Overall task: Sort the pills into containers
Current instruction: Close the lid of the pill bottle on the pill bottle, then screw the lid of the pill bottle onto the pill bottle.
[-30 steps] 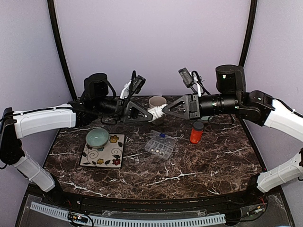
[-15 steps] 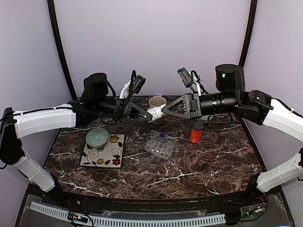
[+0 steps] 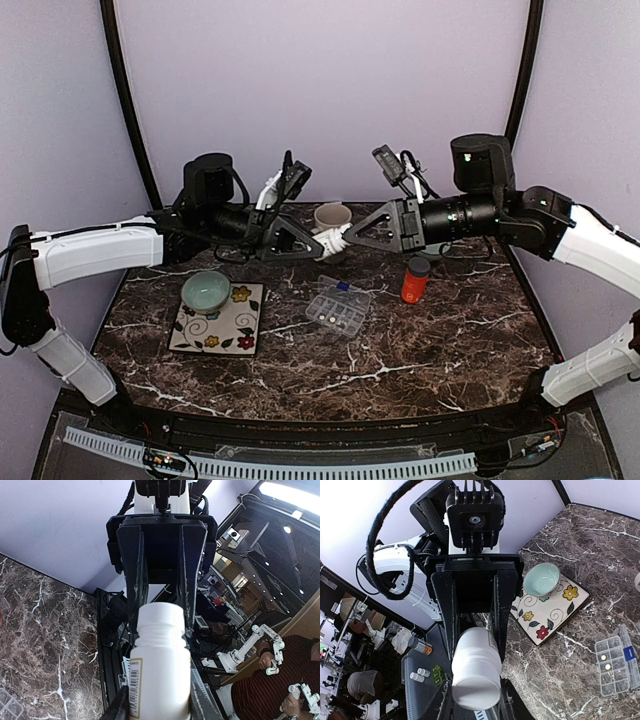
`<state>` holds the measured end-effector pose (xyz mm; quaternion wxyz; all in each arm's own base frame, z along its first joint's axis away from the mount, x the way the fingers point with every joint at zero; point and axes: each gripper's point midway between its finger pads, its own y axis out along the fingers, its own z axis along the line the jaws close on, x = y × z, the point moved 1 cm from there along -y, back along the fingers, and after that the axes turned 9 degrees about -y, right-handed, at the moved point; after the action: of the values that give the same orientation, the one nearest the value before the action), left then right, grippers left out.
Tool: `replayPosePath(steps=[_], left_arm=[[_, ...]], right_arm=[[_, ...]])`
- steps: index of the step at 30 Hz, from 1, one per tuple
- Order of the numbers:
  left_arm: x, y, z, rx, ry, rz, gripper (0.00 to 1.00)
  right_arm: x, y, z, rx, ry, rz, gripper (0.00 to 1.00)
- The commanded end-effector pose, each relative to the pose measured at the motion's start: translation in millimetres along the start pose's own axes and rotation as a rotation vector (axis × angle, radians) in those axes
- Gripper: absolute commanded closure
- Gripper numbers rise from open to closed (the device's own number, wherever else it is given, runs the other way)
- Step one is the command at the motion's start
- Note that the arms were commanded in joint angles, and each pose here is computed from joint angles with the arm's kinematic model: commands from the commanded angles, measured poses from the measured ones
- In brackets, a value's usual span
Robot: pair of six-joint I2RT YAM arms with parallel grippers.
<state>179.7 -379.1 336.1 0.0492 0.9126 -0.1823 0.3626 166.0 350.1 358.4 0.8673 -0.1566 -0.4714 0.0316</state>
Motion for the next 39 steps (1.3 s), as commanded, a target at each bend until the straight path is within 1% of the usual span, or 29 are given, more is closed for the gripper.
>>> replayPosePath(steps=[1,11,15,21,26,33,39], left_arm=[[25.4,4.1,-33.5,-0.032,0.167,-0.056,1.0],[30.0,10.0,-37.2,-0.017,0.196,-0.059,1.0],[31.9,10.0,-38.9,-0.005,0.223,-0.066,1.0],[39.8,6.2,-45.4,0.053,0.313,-0.097,1.0],[47.9,-1.4,-51.3,0.143,0.42,-0.153,1.0],[61.5,-12.0,-55.4,0.352,0.613,-0.242,1.0],[61.3,-4.7,-55.3,0.531,0.787,-0.259,1.0]], right_arm=[[-21.0,16.7,-19.4,-0.076,0.016,0.078,0.91],[-23.7,20.1,-17.9,-0.084,0.018,0.087,0.91],[-29.8,23.8,-16.9,-0.056,0.055,0.099,0.91],[-40.1,29.6,-18.9,-0.039,0.134,0.131,0.92],[-47.2,37.0,-22.7,-0.031,0.214,0.148,0.92],[-54.7,45.3,-35.5,-0.061,0.326,0.172,0.95],[-58.6,53.0,-43.3,-0.056,0.431,0.176,0.97]])
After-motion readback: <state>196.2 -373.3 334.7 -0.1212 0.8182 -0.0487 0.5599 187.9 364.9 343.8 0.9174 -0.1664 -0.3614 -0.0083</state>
